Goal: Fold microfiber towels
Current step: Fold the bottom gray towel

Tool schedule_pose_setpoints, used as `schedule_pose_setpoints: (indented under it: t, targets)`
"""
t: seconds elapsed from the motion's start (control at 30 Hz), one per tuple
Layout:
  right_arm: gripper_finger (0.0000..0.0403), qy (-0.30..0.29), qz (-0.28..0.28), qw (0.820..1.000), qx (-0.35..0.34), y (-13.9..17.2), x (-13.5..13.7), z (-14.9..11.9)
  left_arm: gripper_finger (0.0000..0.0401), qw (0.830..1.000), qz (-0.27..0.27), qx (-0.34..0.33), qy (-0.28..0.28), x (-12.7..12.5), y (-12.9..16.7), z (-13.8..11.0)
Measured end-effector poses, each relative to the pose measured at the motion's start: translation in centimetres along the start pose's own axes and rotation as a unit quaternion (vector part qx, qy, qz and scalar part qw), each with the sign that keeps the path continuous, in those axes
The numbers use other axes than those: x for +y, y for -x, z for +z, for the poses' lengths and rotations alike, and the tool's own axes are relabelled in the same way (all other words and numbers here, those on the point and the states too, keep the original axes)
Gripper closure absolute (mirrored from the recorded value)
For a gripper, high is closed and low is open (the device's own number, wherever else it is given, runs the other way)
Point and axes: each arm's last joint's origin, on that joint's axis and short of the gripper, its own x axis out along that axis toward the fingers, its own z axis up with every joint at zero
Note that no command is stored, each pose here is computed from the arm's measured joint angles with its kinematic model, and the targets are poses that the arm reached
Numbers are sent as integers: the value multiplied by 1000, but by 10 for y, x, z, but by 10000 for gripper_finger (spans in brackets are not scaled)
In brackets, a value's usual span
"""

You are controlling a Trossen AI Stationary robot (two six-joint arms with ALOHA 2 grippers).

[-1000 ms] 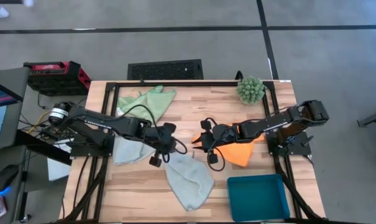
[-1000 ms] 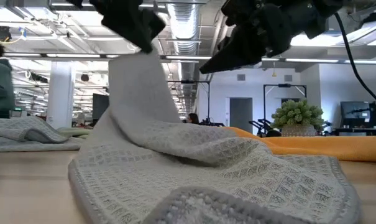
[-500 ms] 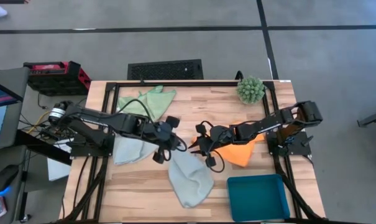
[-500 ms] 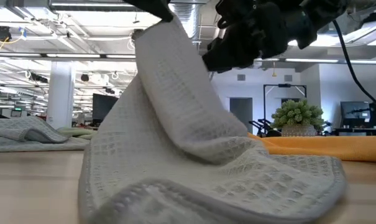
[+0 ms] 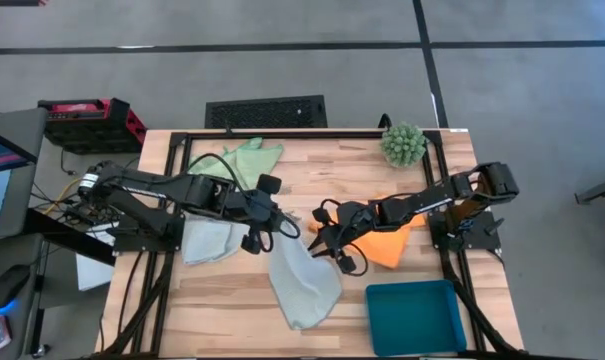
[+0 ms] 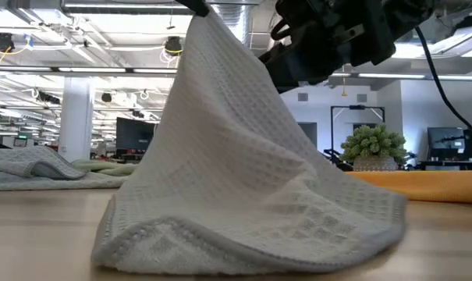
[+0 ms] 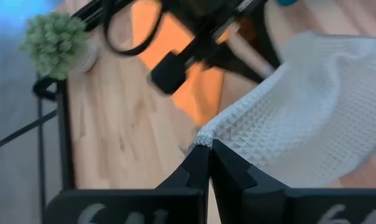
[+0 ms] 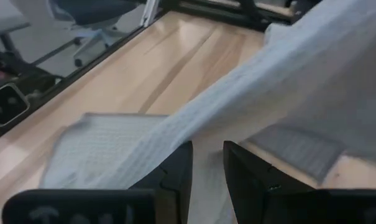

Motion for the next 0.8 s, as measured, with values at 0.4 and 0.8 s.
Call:
schedule_pose_setpoints:
  t: [0.4, 0.8]
  targets:
    - [290, 1, 43, 999, 23, -3, 16, -2, 401, 997, 60, 47, 9, 3, 2, -6]
    - [290, 3, 22, 999, 27, -6, 16, -4, 401, 994, 80, 47, 56, 4, -4, -9]
